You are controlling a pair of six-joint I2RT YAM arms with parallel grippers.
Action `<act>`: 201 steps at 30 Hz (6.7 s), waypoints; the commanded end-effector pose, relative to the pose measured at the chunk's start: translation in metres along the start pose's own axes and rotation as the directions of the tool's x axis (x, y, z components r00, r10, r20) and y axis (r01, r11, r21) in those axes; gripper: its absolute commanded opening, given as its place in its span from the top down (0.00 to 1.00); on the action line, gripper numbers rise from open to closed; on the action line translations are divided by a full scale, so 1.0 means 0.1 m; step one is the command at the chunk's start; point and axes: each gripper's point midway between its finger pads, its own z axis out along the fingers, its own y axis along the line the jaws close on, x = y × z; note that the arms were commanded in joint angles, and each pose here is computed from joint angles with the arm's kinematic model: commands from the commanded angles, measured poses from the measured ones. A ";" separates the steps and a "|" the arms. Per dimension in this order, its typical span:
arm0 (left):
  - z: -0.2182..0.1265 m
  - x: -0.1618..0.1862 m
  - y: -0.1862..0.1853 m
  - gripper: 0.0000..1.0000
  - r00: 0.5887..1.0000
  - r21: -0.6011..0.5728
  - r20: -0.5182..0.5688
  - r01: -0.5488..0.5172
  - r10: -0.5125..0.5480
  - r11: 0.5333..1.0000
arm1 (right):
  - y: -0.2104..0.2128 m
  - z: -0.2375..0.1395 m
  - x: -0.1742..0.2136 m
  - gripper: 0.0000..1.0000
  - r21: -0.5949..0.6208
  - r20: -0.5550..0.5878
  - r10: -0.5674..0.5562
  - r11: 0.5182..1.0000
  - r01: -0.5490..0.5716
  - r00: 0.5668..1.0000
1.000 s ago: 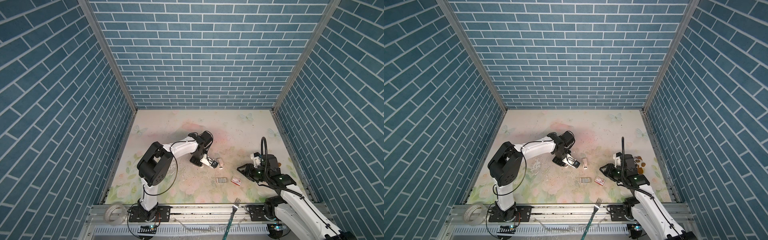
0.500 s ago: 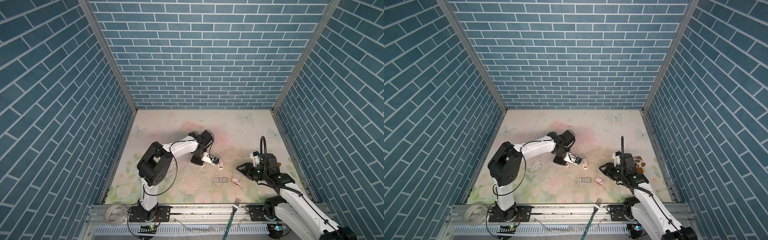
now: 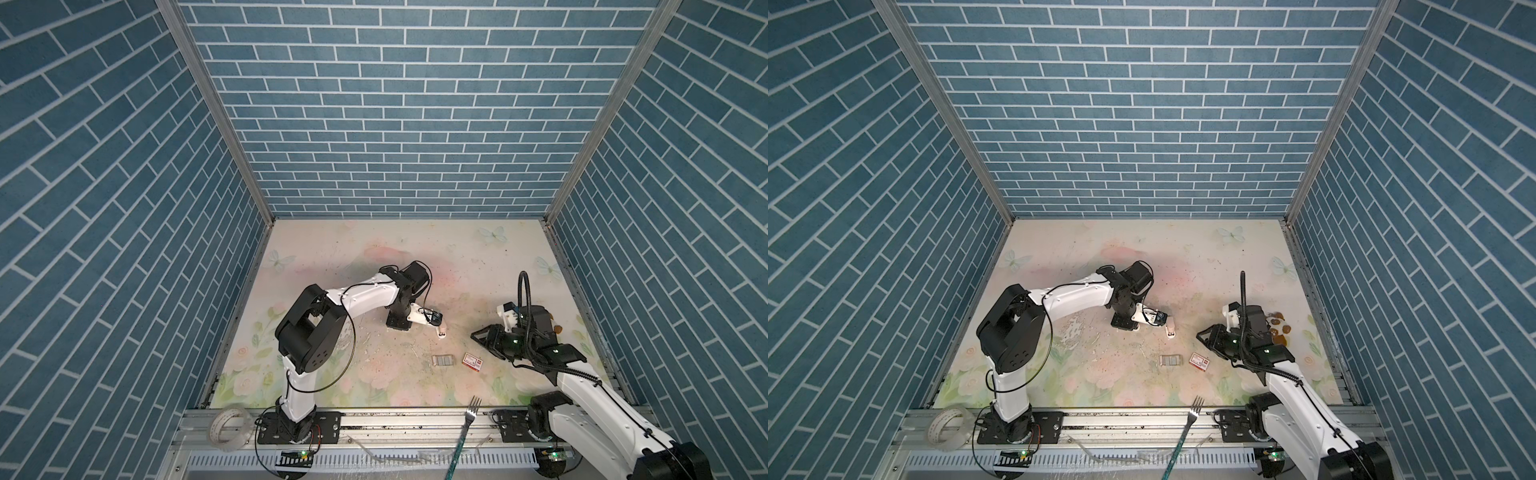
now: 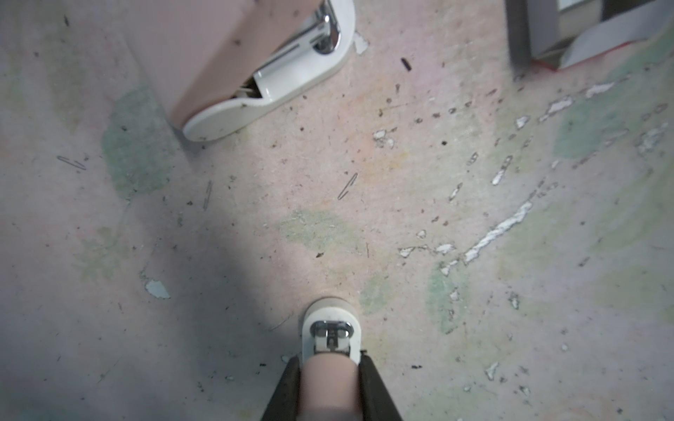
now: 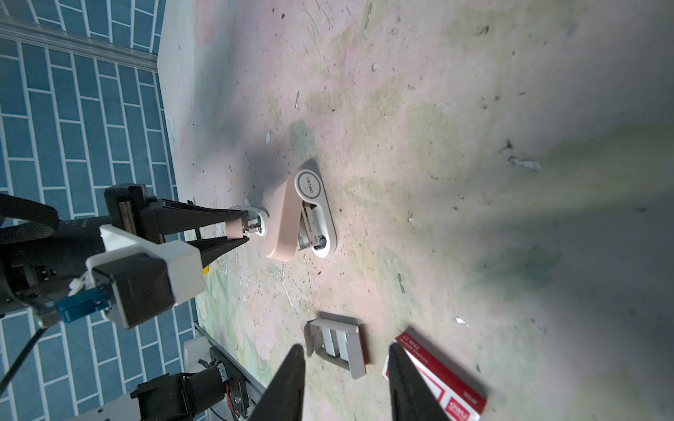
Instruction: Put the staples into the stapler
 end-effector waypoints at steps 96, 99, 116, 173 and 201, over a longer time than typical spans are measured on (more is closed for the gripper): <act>-1.45 -0.76 -0.04 1.00 0.874 0.026 0.384 0.312 -0.298 0.950 | 1.57 0.52 -0.12 0.67 -0.318 -0.164 -0.264 0.926 0.202 0.950; -1.49 -0.78 -0.01 1.00 0.868 0.014 0.399 0.317 -0.296 0.948 | 1.54 0.53 -0.11 0.67 -0.310 -0.174 -0.261 0.930 0.199 0.950; -1.75 -0.94 0.11 1.00 0.815 0.011 0.481 0.364 -0.324 0.932 | 1.41 0.51 -0.04 0.71 -0.287 -0.175 -0.246 0.939 0.190 0.953; -2.17 -1.30 -0.25 1.00 0.665 0.432 0.574 0.249 -0.478 0.867 | 1.63 -0.53 0.24 0.43 -0.461 0.123 -0.468 0.754 0.468 0.875; -2.27 -1.56 -0.12 1.00 0.580 0.607 0.578 0.165 -0.574 0.777 | 2.03 -0.58 0.27 0.43 -0.623 0.105 -0.478 0.651 0.432 0.872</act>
